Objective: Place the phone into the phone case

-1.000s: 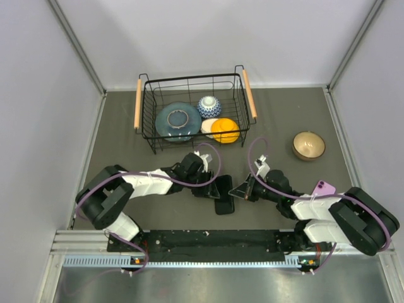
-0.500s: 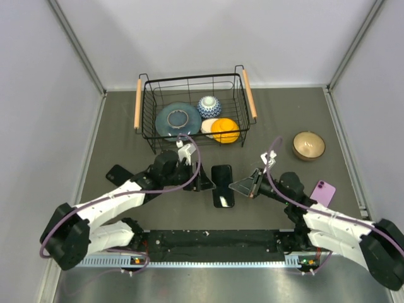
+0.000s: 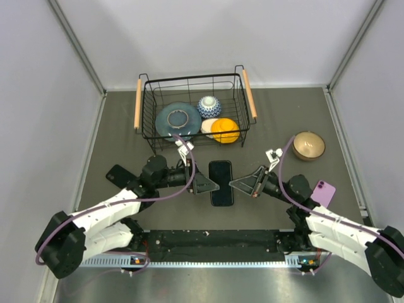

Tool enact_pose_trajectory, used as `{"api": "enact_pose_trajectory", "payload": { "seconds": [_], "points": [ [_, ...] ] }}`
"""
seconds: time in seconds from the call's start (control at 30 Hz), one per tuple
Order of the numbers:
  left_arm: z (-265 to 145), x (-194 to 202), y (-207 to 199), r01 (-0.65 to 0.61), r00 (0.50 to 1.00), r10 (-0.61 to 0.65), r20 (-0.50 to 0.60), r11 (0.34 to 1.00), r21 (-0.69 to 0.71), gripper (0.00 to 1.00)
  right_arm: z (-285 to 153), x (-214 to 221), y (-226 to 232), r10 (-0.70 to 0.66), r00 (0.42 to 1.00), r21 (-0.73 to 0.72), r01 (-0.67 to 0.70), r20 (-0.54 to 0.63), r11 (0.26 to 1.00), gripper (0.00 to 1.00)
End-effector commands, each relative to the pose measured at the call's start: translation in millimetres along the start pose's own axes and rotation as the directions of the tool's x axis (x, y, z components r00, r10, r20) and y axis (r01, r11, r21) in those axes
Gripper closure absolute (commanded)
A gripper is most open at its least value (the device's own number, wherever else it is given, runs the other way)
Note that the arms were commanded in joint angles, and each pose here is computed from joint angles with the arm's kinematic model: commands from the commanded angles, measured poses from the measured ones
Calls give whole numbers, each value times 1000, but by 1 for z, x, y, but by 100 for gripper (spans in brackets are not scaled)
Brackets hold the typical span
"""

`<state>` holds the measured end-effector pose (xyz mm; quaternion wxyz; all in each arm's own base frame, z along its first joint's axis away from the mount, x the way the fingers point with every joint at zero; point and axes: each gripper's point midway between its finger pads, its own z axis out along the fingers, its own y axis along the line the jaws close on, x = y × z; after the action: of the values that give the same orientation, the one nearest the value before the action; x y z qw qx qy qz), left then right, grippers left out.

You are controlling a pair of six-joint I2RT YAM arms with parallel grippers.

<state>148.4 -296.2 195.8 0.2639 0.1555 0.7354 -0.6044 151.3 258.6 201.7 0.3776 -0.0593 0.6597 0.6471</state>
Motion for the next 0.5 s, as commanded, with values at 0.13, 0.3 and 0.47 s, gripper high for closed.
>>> {"api": "enact_pose_trajectory", "payload": {
  "seconds": [0.13,0.3,0.47],
  "points": [
    [4,-4,-25,-16,1000,15,8,984,175,53,2,-15,41,-11,999,-190,21,53,982,100],
    [5,-1,-26,-33,999,34,-3,979,202,87,6,-10,40,-47,999,-173,47,3,984,88],
    [4,6,-24,-26,998,36,-42,977,213,100,4,-17,35,-96,995,-127,98,20,987,51]
  ]
}}
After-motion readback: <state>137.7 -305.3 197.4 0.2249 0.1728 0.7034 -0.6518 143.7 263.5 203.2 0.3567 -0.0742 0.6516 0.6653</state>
